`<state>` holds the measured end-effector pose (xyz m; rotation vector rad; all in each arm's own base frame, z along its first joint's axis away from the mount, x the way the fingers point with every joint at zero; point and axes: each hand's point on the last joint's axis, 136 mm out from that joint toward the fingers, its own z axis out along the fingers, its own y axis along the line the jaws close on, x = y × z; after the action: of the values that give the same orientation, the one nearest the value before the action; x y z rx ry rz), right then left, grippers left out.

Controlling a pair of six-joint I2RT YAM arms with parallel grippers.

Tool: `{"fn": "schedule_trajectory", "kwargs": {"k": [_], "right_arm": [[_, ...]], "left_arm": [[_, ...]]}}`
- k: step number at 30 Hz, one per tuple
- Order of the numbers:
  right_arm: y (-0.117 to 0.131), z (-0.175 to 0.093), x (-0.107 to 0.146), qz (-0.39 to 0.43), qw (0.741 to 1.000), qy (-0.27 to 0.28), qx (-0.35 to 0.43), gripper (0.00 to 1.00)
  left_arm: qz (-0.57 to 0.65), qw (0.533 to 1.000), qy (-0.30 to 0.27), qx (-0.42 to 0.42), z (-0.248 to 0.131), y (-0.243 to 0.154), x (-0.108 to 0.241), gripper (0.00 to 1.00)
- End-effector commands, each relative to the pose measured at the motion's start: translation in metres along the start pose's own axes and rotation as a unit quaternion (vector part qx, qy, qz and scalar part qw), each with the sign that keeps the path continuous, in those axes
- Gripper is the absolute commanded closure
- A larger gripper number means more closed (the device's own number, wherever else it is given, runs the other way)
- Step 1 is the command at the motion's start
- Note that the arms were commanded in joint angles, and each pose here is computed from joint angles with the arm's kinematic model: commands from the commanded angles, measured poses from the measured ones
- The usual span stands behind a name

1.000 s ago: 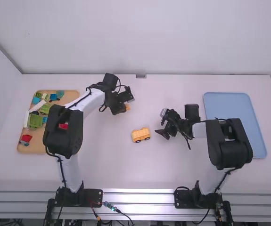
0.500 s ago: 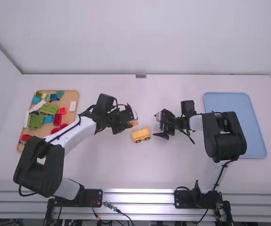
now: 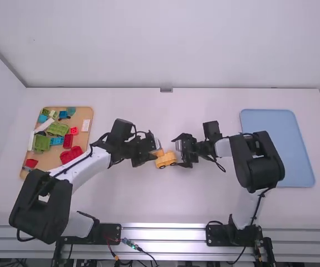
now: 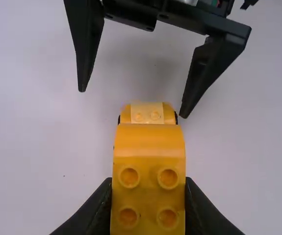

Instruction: Assemble lego blocks to make yellow taxi

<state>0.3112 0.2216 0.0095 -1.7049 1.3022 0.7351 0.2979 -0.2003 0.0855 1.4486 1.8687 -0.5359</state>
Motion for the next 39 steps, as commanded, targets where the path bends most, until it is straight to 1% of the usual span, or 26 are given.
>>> {"fn": "schedule_trajectory", "kwargs": {"k": [1,4,7,12,16,18,21,24,28,30,31,32,37,39], "right_arm": [[0.008,0.01,0.001,0.008,0.999,-0.024,-0.022,0.01],[0.01,0.02,0.004,0.034,0.998,-0.026,-0.036,0.01],[0.016,0.026,0.004,0.032,0.997,-0.04,-0.056,0.01],[0.018,0.027,-0.001,0.031,0.995,-0.061,-0.07,0.01],[0.018,0.027,-0.004,0.032,0.995,-0.072,-0.064,0.0],[0.019,0.028,-0.003,0.032,0.995,-0.073,-0.061,0.01],[0.021,0.028,-0.001,0.035,0.995,-0.074,-0.055,0.06],[0.023,0.029,0.0,0.038,0.995,-0.074,-0.052,0.07],[0.029,0.034,0.002,0.043,0.996,-0.063,-0.051,0.11],[0.031,0.037,0.003,0.045,0.996,-0.057,-0.052,0.13],[0.032,0.04,0.004,0.046,0.996,-0.05,-0.052,0.18],[0.032,0.041,0.004,0.047,0.996,-0.048,-0.051,0.2],[0.032,0.05,0.005,0.069,0.996,-0.023,-0.057,0.37],[0.031,0.051,0.005,0.075,0.995,-0.021,-0.056,0.37]], "left_arm": [[0.003,1.0,-0.017,0.003,-0.006,-0.001,-0.011,0.95],[0.001,1.0,-0.013,0.005,-0.007,-0.002,-0.011,0.96],[0.002,1.0,-0.011,0.007,-0.007,-0.003,-0.01,0.98],[-0.003,1.0,-0.001,-0.001,-0.007,0.0,-0.006,0.98],[-0.003,1.0,-0.001,0.0,-0.007,-0.001,-0.006,0.98],[-0.002,1.0,0.001,0.001,-0.007,-0.001,-0.005,0.98],[0.006,1.0,0.001,0.003,-0.007,-0.002,-0.005,0.98],[0.005,1.0,0.001,0.003,-0.007,-0.002,-0.005,0.98],[0.004,1.0,0.003,0.004,-0.007,-0.003,-0.004,0.98],[0.004,1.0,0.002,0.004,-0.007,-0.003,-0.004,0.98],[0.004,1.0,0.002,0.005,-0.007,-0.003,-0.004,0.98],[0.004,1.0,0.002,0.005,-0.007,-0.003,-0.004,0.98],[0.004,1.0,0.003,0.005,-0.007,-0.003,-0.004,0.98],[0.004,1.0,0.003,0.005,-0.007,-0.003,-0.004,0.98]]}}
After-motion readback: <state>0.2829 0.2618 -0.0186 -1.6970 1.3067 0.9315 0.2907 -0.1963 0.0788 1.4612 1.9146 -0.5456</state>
